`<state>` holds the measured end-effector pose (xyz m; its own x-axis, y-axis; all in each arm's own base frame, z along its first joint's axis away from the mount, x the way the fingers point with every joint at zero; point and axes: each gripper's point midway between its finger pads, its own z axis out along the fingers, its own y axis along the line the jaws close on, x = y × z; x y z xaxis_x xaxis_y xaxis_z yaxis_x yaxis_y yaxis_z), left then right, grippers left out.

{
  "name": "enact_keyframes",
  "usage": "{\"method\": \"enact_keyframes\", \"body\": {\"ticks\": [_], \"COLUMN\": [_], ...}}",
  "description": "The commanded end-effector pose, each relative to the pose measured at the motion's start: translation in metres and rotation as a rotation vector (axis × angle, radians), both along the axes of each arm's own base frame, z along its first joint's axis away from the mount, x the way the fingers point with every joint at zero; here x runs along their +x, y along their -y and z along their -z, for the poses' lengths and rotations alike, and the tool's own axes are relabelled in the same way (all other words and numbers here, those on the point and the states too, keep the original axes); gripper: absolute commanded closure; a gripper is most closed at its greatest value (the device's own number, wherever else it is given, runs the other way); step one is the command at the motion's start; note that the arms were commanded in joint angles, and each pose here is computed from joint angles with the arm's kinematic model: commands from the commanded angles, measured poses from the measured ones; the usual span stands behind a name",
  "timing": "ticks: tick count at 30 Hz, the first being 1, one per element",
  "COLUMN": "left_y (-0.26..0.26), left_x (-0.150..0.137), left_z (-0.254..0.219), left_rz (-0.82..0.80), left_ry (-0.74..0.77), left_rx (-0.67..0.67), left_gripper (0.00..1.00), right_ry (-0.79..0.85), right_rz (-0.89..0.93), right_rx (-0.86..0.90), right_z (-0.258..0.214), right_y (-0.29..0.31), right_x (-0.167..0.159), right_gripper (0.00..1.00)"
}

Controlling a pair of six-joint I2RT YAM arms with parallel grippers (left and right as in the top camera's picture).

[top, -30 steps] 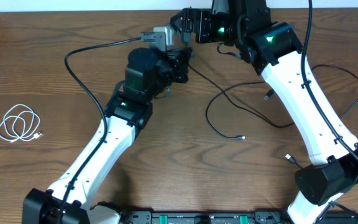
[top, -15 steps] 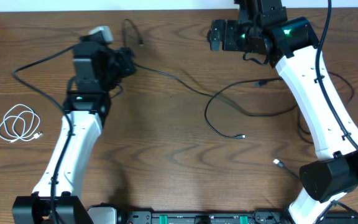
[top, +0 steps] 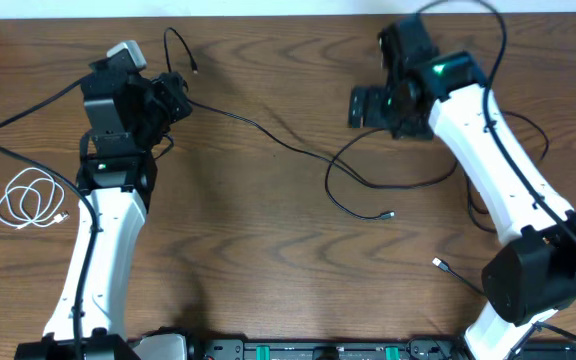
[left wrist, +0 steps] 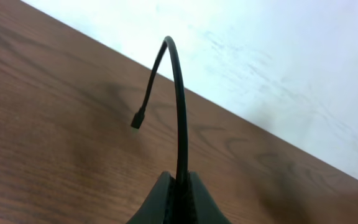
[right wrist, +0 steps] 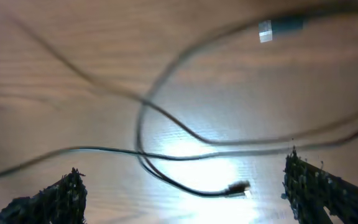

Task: Untangle cables

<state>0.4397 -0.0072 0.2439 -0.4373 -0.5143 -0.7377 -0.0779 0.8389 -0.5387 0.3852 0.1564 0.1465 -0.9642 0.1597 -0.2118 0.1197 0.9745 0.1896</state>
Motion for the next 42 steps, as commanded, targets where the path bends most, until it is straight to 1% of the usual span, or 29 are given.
{"method": "enact_keyframes", "body": {"ticks": [1,7,11,13,16,20,22,24,31,38,42], "left_y": [-0.015,-0.029,-0.034,-0.046,-0.081,-0.117,-0.126,-0.149,-0.195,-0.218,-0.221], "left_x": [-0.001,-0.003,-0.003,-0.004,-0.011,-0.029,-0.035,-0.049,-0.079,-0.094,-0.096], "left_z": [-0.008,-0.005,-0.006,-0.01,-0.019,-0.044,-0.049,-0.056,-0.058,-0.062,-0.06], "left_rz": [-0.038,-0.068,-0.081,-0.111,-0.224,-0.314,-0.335,-0.389,-0.52,-0.585,-0.593], "left_ry": [0.016,0.001,0.004,0.02,0.039,0.094,0.104,0.111,0.088,0.093,0.088], "left_rx": [0.006,0.008,0.008,0.042,0.073,0.093,0.113,0.144,0.147,0.162,0.16], "left_gripper": [0.93,0.93,0.93,0.92,0.93,0.92,0.92,0.93,0.93,0.93,0.93], "right_ry": [-0.073,-0.167,-0.201,-0.21,-0.211,-0.176,-0.165,-0.139,-0.102,-0.061,-0.062], "right_rz": [0.028,0.067,0.087,0.088,0.088,0.089,0.092,0.104,0.124,0.15,0.17], "right_rx": [0.001,-0.025,-0.04,-0.043,-0.044,-0.033,-0.034,-0.061,-0.134,-0.177,-0.171], "right_z": [0.019,0.037,0.047,0.057,0.066,0.077,0.077,0.077,0.077,0.075,0.075], "right_y": [0.001,0.008,0.012,0.013,0.014,0.012,0.013,0.019,0.033,0.045,0.054], "right_x": [-0.018,-0.04,-0.049,-0.052,-0.054,-0.047,-0.044,-0.039,-0.032,-0.023,-0.019], "right_gripper": [0.01,0.01,0.01,0.01,0.01,0.01,0.01,0.01,0.01,0.01,0.01]}}
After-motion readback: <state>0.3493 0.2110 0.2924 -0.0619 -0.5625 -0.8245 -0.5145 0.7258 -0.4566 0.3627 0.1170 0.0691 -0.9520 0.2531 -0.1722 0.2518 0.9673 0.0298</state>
